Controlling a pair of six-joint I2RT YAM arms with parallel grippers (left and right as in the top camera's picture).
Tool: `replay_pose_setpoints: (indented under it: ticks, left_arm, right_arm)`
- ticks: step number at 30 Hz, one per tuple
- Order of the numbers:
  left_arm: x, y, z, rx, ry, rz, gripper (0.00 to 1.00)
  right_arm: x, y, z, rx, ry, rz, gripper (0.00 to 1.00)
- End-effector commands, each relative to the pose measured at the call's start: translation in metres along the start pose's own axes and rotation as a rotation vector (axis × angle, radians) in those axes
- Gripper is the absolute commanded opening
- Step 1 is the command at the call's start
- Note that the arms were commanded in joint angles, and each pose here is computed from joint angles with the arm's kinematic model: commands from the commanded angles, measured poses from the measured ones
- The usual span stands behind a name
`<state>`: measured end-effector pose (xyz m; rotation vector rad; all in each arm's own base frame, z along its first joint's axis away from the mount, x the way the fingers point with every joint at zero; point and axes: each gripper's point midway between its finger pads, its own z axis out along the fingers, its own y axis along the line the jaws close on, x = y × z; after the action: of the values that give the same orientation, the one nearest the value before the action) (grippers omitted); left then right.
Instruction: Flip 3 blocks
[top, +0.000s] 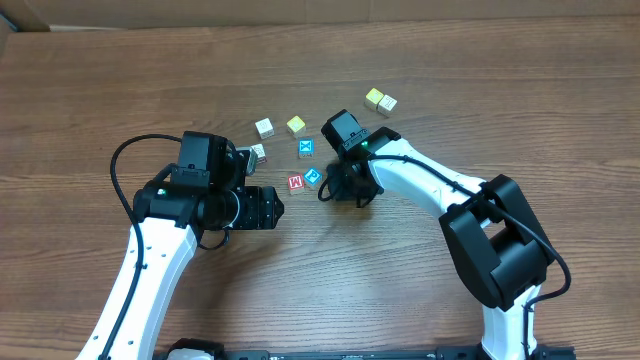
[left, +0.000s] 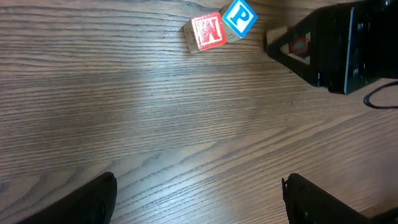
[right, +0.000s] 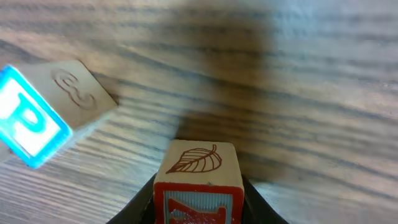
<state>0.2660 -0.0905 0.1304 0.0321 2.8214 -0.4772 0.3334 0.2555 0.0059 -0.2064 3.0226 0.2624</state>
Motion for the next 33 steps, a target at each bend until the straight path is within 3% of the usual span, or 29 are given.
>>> replay_pose_setpoints:
  ticks: [1, 5, 11, 22, 33]
  left_arm:
    - [0.001, 0.0, 0.002, -0.002, 0.003, 0.004, 0.79]
    - [0.0, 0.0, 0.002, -0.001, -0.002, 0.005, 0.8]
    - [-0.001, 0.0, 0.002, -0.001, -0.005, 0.006, 0.8]
    - [-0.001, 0.0, 0.002, -0.001, -0.006, 0.007, 0.8]
    - [-0.002, 0.0, 0.002, 0.0, -0.01, 0.008, 0.8]
  right_arm:
    - [-0.004, -0.001, -0.023, 0.004, -0.042, 0.001, 0.2]
    - [-0.002, -0.006, -0.063, 0.026, -0.092, 0.045, 0.19]
    - [0.029, -0.01, -0.093, 0.046, -0.041, 0.105, 0.17]
    - [0.105, 0.016, -0.058, 0.002, -0.051, 0.19, 0.17]
    - [0.144, 0.004, -0.033, 0.052, 0.013, 0.228, 0.16]
